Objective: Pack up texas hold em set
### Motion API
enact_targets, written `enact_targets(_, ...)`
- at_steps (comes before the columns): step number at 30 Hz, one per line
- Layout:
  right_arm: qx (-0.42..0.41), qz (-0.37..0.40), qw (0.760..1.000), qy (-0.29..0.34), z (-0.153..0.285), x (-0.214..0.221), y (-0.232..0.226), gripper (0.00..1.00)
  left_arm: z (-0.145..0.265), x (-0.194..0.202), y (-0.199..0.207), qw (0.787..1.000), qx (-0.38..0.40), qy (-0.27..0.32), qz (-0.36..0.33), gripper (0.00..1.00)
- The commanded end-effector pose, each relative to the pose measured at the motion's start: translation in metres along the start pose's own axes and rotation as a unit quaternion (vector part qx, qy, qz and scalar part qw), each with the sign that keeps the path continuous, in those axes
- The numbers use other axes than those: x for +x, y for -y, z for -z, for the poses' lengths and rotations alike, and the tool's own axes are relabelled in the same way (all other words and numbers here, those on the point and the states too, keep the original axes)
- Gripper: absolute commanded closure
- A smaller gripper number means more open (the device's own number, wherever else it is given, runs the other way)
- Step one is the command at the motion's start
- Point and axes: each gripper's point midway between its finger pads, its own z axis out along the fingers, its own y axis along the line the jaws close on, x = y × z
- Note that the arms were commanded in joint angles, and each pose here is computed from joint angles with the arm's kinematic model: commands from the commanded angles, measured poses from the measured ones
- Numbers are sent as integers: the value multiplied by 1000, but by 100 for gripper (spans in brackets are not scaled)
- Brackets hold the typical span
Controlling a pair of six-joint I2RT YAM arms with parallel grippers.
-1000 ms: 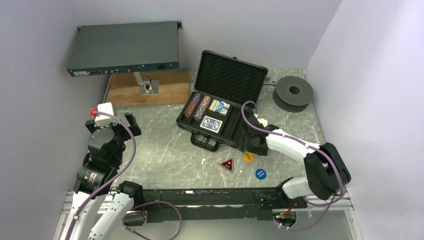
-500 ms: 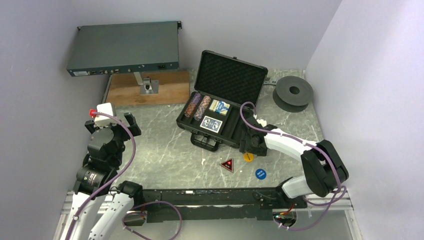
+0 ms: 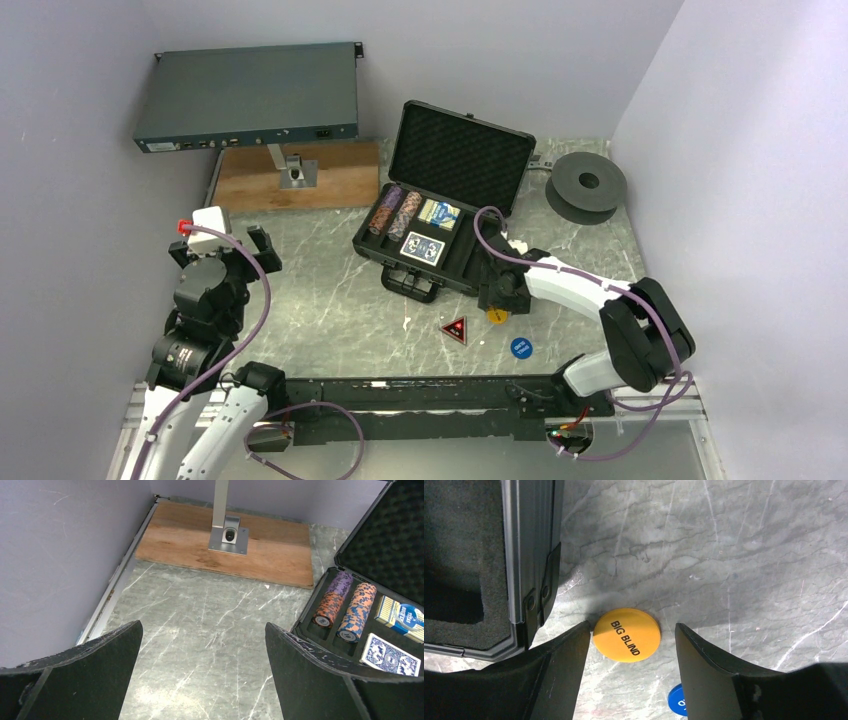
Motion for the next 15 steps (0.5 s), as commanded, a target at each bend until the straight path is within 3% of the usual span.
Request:
enact_targets(1,6,25,999,-23,3,9,-2,35,1,-13,-1,1000,-2,24,7,0)
enact_targets(10,-3,32,999,-33,3,19,-5,35,1,-14,-1,1000,-1,25,8,0)
enact_targets(15,-2,34,999,-39,-4,25,-5,41,1,-13,-2,1000,-2,25,8,0)
